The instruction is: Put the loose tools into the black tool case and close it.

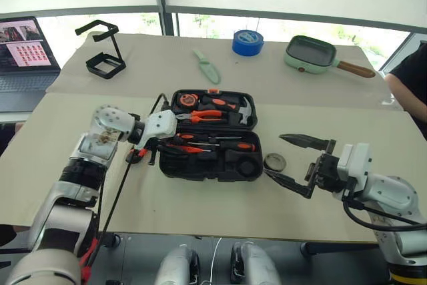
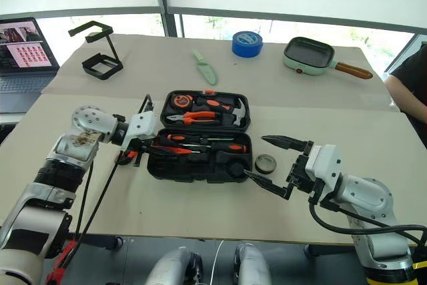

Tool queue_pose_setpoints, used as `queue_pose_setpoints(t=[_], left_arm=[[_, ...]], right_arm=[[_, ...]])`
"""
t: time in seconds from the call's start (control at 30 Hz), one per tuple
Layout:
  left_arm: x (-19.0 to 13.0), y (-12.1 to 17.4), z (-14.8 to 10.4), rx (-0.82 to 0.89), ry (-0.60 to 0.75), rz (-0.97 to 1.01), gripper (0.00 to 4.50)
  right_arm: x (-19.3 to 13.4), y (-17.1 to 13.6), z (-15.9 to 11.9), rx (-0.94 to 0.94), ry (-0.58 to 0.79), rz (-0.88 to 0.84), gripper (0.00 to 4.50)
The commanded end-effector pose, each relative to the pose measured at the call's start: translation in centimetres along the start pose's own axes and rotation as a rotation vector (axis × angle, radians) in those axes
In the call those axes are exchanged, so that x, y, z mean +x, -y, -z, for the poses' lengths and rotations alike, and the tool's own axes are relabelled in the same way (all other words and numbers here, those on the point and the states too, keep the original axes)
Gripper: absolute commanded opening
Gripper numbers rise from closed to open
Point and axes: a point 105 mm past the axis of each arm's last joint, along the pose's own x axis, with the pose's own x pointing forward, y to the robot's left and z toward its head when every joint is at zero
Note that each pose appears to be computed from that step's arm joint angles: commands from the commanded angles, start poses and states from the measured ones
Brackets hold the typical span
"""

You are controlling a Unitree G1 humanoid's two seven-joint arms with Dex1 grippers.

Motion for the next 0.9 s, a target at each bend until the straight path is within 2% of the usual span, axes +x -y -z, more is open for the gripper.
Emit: queue_pose_setpoints(t=[0.03, 0.33, 0.67, 0.73, 0.77, 0.9], left_arm=[[0.3, -0.9, -0.9, 0.052, -0.019, -0.01, 0.43], [1.1, -0.4, 1.1, 0.01, -0.14, 0.038, 0.43], [1.8, 0.5, 1.8, -0.023, -0.197, 0.092, 0.43], [1.8, 0.4, 1.8, -0.015, -0.183, 0.075, 1.43], [1.8, 0.1, 1.4, -0.007, -0.151, 0.043, 1.64], [1.8, -0.6, -0.6, 0.04, -0.009, -0.006, 3.06]], right_arm=[[0.3, -0.1, -1.2, -0.019, 0.04, 0.005, 4.5], [0.4, -0.4, -1.1, -0.009, 0.052, 0.027, 4.5], [0.8, -0.8, -1.1, -0.001, 0.066, 0.033, 4.5], [0.8, -0.7, -1.1, 0.002, 0.067, 0.034, 4.5], [0.9, -0.7, -1.1, 0.003, 0.067, 0.034, 4.5], [1.0, -0.9, -1.1, 0.009, 0.069, 0.028, 4.5]])
